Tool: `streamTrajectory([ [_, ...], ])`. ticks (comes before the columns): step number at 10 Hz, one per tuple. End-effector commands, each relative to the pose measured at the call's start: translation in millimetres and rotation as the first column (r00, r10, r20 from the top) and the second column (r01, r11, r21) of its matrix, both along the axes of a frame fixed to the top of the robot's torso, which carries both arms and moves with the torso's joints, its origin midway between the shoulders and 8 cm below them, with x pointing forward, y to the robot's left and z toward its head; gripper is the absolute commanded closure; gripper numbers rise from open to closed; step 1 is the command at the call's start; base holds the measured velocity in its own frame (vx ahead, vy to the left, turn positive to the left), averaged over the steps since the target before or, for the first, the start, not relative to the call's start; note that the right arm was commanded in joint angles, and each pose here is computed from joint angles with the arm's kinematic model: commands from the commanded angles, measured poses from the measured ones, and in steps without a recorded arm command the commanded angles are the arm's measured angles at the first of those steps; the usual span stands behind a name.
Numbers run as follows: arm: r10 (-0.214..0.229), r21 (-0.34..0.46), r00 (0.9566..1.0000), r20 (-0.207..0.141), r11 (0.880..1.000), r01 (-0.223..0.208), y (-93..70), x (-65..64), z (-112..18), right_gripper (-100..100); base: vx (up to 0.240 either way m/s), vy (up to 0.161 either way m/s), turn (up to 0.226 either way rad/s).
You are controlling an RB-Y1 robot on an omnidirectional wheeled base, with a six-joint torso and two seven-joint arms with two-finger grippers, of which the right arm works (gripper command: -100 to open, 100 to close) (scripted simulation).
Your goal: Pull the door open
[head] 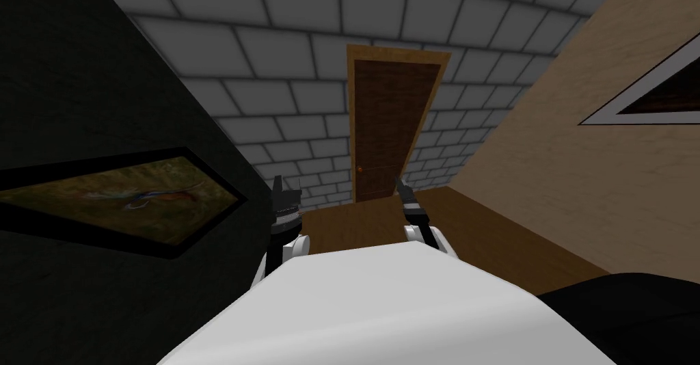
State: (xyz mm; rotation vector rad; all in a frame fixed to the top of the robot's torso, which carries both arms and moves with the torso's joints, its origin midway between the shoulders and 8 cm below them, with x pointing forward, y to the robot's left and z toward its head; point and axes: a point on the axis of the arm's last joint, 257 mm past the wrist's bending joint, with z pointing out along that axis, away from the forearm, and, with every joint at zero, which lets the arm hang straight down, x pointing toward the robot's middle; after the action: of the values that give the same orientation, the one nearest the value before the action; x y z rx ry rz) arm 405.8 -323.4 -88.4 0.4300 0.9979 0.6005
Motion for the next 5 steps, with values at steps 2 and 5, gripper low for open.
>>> streamTrajectory([
  [2,-0.044,-0.075,0.9984,-0.035,0.996,0.042,-10.1,5.6,-20.5,-100,0.095,0.001,0.062],
  [5,-0.095,-0.158,0.9928,-0.073,0.984,0.082,-22.8,10.3,-43.7,-100,0.107,0.009,0.065],
])
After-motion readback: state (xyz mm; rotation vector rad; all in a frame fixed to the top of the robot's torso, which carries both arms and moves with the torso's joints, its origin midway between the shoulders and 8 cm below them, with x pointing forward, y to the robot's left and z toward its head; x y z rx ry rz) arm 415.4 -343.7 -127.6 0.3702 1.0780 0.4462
